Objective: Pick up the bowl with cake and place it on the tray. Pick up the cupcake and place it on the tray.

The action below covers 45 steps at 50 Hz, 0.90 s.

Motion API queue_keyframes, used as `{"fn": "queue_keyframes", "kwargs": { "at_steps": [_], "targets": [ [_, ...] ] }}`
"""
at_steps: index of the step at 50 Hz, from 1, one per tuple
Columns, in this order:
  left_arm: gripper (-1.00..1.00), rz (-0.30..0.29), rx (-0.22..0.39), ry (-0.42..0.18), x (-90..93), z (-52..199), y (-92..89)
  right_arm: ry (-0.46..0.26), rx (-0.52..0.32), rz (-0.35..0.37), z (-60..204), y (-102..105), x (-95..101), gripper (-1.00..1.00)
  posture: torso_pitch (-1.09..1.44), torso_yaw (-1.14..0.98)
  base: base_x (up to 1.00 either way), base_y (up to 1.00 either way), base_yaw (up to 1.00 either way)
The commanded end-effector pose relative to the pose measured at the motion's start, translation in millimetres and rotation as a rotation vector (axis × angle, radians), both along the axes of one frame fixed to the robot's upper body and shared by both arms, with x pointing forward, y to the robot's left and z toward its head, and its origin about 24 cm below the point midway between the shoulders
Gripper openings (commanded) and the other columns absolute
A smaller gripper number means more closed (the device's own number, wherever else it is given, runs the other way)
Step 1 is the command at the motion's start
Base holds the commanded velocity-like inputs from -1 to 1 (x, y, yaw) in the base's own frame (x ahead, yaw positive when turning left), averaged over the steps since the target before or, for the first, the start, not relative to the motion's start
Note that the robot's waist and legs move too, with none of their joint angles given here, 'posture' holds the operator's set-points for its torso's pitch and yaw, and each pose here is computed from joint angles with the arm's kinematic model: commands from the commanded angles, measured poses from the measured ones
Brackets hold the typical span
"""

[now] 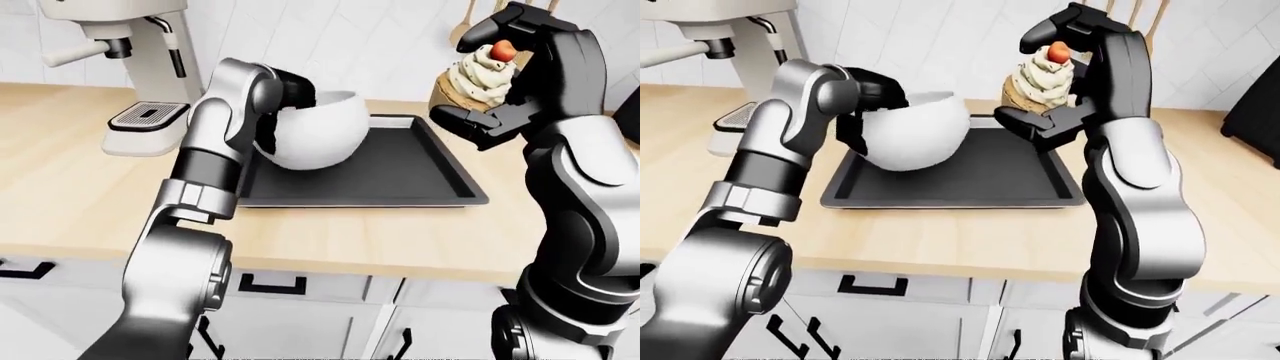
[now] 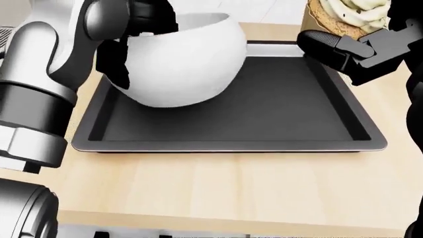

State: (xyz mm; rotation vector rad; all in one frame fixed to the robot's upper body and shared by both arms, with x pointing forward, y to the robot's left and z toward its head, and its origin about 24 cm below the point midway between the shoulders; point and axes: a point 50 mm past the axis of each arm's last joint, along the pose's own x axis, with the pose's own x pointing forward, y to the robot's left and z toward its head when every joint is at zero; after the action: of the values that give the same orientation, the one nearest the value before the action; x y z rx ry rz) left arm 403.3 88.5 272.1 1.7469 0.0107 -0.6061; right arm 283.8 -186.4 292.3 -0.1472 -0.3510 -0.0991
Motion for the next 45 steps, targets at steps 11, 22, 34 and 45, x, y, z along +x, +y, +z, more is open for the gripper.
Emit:
{"fn": "queue_keyframes", "kwargs": {
  "at_steps": [11,22,34,45],
  "targets": [
    [0.36,-0.055,-0.037,-0.145,-10.7,36,-8.1,-0.087,0.004,-0.015,15,-4,-7.5,-1.0,-0.23,0.0,0.0,0.0,0.0],
    [0.54,-0.039,-0.078,-0.176,-18.1,50,4.8,-0.09,0.007,-0.022,17,-7,-9.1,-1.0,-0.23,0.0,0.0,0.0,0.0],
    [1.0,-0.014,-0.496,-0.384,-75.7,103,27.0,-0.072,-0.016,-0.009,18,0,-0.2,-1.0,-0.23,0.0,0.0,0.0,0.0],
    [1.0,0.042,-0.69,-0.472,-99.8,101,46.9,0.003,-0.031,-0.036,3,-10,30.6,-1.0,-0.23,0.0,0.0,0.0,0.0]
  ]
}}
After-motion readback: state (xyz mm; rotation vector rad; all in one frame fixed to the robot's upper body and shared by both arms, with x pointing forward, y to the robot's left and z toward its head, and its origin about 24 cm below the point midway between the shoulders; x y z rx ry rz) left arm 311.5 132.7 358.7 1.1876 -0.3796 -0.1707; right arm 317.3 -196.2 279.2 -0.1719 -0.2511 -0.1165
